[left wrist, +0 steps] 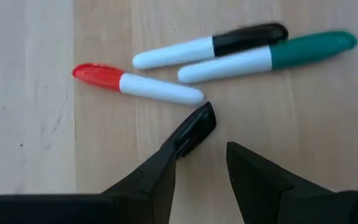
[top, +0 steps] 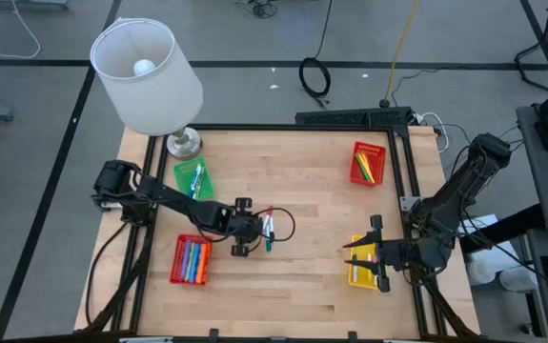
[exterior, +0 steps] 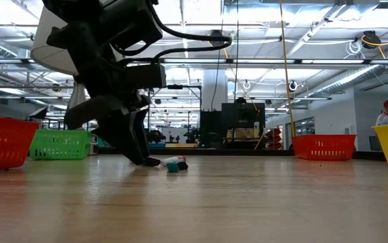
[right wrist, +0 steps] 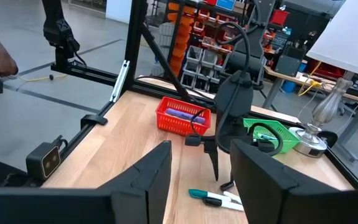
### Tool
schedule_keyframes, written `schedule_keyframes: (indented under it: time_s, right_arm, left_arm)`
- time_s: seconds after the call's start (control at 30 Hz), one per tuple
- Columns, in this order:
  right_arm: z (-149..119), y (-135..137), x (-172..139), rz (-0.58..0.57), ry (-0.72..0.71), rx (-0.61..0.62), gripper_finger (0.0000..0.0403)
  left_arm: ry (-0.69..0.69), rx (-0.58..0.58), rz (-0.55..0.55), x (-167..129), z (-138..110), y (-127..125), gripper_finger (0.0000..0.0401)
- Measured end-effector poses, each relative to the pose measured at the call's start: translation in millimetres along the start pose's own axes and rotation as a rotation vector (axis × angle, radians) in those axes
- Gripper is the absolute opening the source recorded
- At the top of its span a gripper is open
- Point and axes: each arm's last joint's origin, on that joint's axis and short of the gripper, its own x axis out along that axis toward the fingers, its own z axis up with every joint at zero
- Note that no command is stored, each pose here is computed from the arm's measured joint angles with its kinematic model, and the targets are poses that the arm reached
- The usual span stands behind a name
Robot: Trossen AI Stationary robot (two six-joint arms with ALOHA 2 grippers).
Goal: Pick & Place Markers
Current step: Put the black highlighter pen into the yellow basket
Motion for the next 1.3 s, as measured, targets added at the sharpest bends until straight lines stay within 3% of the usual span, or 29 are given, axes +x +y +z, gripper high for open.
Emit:
schedule_keyframes:
  time_s: [0.3,0.5,0.6,0.7,0.77,0.83,0.97,1.3]
  right_arm:
    - [-1.6,0.4,0.0,0.002,0.011,-0.009,0.0150]
    - [-9.9,1.0,-0.1,0.003,0.031,-0.009,0.0150]
    - [-13.5,1.1,-0.1,0.003,0.038,-0.002,0.0149]
    - [-12.5,1.1,-0.1,0.002,0.028,0.003,0.0150]
    - [-9.4,0.9,-0.1,0.001,0.004,0.003,0.0150]
    - [-7.3,0.6,-0.2,-0.001,-0.012,-0.009,0.0149]
    - [-6.0,0.5,-0.2,-0.002,-0.021,-0.019,0.0147]
    - [-5.9,0.5,-0.2,-0.003,-0.022,-0.020,0.0147]
  left_arm:
    - [-0.063,0.047,0.031,-26.5,3.6,11.2,0.0149]
    - [-0.043,0.053,0.048,-25.2,2.5,23.7,0.0149]
    - [-0.031,-0.150,0.026,-23.0,1.2,34.7,0.0149]
    - [-0.031,-0.450,0.030,-24.9,0.2,42.9,0.0149]
    - [-0.033,-0.643,-0.011,-25.0,0.9,44.8,0.0149]
    - [-0.011,-0.759,-0.057,-24.5,0.4,44.2,0.0149]
    - [0.015,-0.879,-0.072,-24.0,-0.3,36.6,0.0149]
    - [0.145,-1.022,0.070,-20.4,-15.8,22.7,0.0149]
